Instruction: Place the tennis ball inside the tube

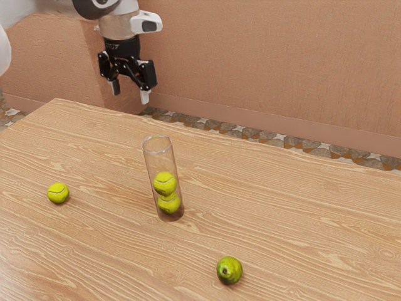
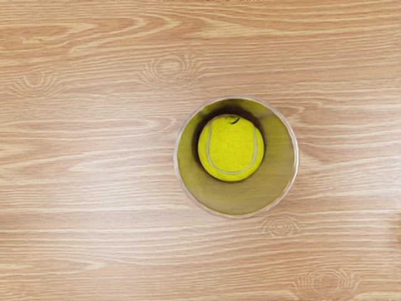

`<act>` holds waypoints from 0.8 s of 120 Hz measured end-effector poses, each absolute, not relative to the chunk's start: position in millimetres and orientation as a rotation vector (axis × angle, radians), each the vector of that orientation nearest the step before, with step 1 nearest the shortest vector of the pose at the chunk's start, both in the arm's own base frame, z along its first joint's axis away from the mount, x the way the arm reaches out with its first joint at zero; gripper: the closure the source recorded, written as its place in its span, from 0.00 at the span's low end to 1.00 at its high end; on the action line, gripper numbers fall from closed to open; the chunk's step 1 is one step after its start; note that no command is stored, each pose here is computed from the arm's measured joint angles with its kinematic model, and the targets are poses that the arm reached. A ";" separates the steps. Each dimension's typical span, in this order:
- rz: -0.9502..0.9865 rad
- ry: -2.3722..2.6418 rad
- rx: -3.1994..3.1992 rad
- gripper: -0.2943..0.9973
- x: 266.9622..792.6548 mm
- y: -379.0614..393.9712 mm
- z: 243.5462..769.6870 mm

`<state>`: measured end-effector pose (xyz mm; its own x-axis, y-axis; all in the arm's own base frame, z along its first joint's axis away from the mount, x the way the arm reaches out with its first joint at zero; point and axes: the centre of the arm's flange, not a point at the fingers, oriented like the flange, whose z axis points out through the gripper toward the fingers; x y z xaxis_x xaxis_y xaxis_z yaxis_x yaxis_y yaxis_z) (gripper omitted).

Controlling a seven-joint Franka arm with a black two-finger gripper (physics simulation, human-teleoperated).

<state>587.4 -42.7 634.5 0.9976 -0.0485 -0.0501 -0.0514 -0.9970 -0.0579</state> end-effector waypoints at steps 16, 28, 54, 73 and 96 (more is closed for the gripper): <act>0.118 0.075 -3.095 0.24 586.7 -28.8 616.1; 0.239 -0.087 -3.132 0.24 569.8 39.0 560.4; 0.391 -0.515 -3.165 0.24 523.2 179.9 407.0; 0.328 -0.578 -3.148 0.24 516.1 215.8 364.8; 0.292 -0.571 -3.116 0.24 506.4 252.2 332.3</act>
<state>506.4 252.2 332.3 0.9187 0.3477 -0.1871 0.3550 -0.9349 0.0057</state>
